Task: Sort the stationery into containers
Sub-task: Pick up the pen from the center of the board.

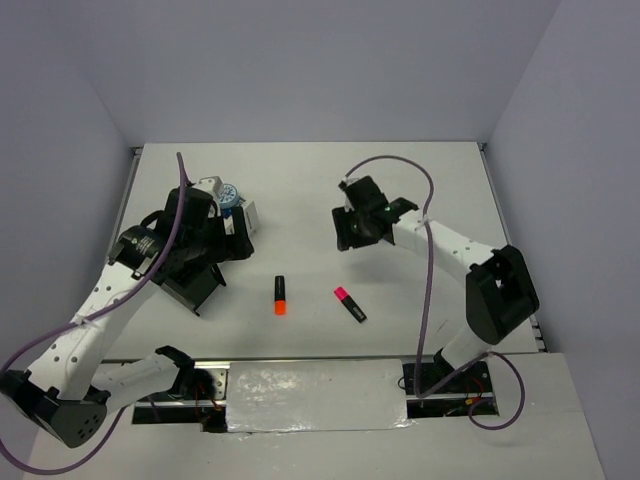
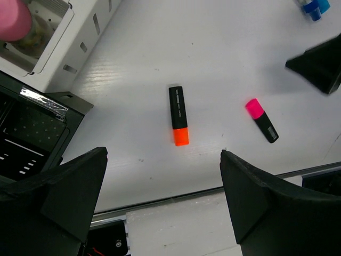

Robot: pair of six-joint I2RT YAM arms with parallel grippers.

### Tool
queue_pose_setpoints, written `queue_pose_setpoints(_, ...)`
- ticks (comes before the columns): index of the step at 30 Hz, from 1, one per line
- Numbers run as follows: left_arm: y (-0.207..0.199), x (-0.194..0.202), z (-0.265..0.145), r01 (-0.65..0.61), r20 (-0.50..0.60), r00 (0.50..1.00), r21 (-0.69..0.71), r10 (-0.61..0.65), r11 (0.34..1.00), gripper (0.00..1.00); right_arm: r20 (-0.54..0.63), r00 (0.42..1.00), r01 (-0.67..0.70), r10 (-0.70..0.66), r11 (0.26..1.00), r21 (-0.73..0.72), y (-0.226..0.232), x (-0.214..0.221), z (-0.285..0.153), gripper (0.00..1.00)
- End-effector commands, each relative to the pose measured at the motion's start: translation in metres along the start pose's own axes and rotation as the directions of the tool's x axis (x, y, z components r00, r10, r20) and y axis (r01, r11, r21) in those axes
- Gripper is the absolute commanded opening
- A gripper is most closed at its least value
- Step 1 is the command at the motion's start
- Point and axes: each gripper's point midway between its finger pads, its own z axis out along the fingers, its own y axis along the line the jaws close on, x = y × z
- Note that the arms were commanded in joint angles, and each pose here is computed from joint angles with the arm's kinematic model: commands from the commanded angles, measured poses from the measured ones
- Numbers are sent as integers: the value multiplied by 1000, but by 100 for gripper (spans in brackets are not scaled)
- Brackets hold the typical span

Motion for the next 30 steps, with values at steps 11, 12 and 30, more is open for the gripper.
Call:
queue_pose_setpoints(11,-13,-10,9,6,15,1000,47,-7,999,99,-110,991,67,-76,994,-86,34,125,-27,58)
queue_pose_setpoints(12,-14,-10,10,6,14,1000,50,-7,999,99,-128,988,81,-91,993,-83,33,133,-27,58)
queue_pose_setpoints(30,-17,-2,18,19,-10,1000,74,-18,997,99,-310,934,191,-178,982,12,17,195,18,41)
